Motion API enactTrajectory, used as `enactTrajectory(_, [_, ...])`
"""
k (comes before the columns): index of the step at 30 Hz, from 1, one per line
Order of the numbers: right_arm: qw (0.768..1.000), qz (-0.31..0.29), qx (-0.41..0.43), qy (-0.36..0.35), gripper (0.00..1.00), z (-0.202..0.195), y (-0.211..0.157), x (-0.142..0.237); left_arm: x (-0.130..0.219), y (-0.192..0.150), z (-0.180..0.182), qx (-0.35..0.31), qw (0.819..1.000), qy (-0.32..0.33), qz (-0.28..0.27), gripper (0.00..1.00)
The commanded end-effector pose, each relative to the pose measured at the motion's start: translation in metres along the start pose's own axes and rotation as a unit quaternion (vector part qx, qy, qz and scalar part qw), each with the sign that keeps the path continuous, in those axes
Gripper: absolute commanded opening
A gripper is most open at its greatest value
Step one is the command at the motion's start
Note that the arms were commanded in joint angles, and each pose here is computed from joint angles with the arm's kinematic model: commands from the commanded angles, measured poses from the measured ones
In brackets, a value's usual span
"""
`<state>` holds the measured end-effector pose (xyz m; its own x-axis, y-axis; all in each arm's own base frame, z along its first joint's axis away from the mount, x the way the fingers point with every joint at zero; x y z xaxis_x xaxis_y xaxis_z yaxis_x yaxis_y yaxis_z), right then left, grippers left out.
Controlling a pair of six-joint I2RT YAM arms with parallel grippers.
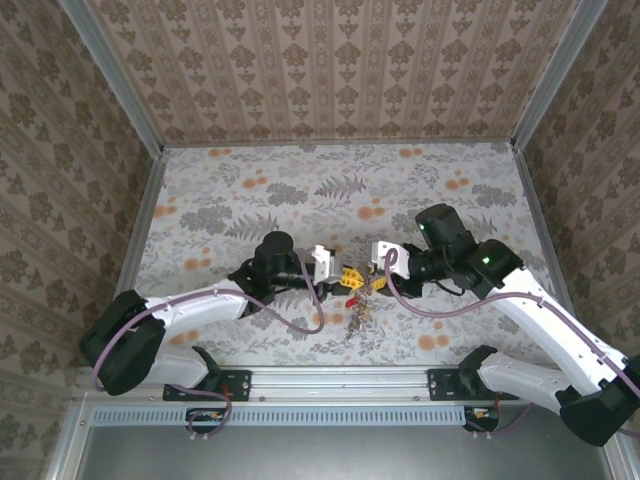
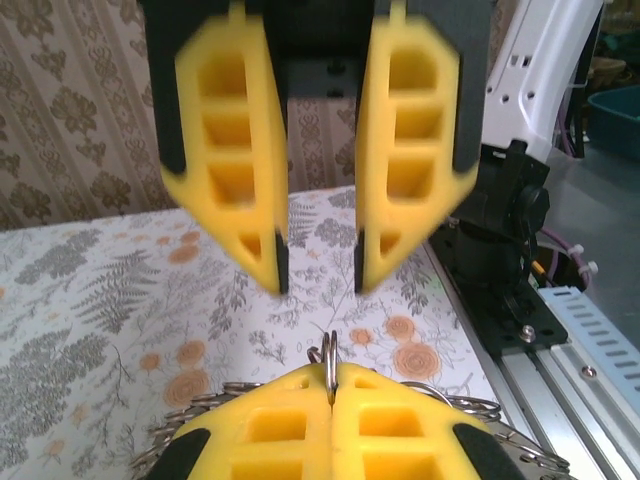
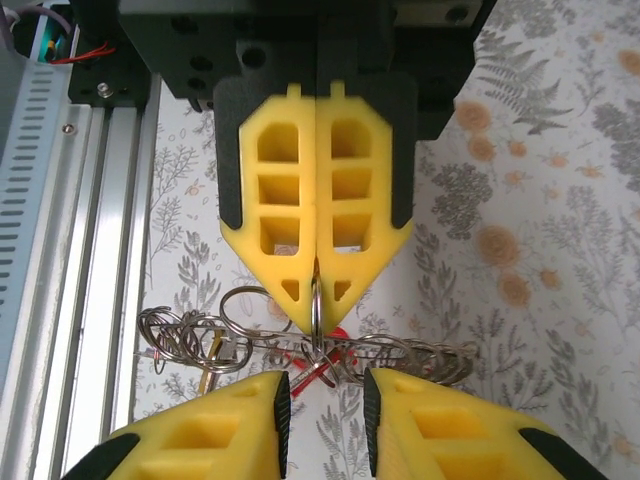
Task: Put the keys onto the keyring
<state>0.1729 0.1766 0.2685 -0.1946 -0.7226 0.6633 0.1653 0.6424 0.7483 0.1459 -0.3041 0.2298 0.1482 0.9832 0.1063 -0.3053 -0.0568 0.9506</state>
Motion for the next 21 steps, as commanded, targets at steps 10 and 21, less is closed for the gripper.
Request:
enactTrajectory(10, [0.998,-0.049,-0.002,0.025,0.17,0.000,0.004,-0.013,-0.005,0.017,0.004,-0.017,0.996,0.020,-0.082,0.00])
enactTrajectory(21, [0.999,-0.031,-0.007,0.027,0.04,-0.002,-0.011,-0.026,-0.009,0.018,0.008,-0.014,0.992,0.044,-0.116,0.00])
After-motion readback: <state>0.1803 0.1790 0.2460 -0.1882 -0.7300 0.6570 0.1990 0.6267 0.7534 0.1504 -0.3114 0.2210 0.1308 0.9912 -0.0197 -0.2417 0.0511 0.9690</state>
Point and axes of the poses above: each hand's point on the last joint's axis, 136 mm out from that joint toward the fingers, its own x axis back along the fingers, its own z axis along the line the jaws close on, y = z × x, the point moved 6 cm from there along x, back along the fingers, and after that the axes turned 10 degrees about -x, right-handed, at the moved point
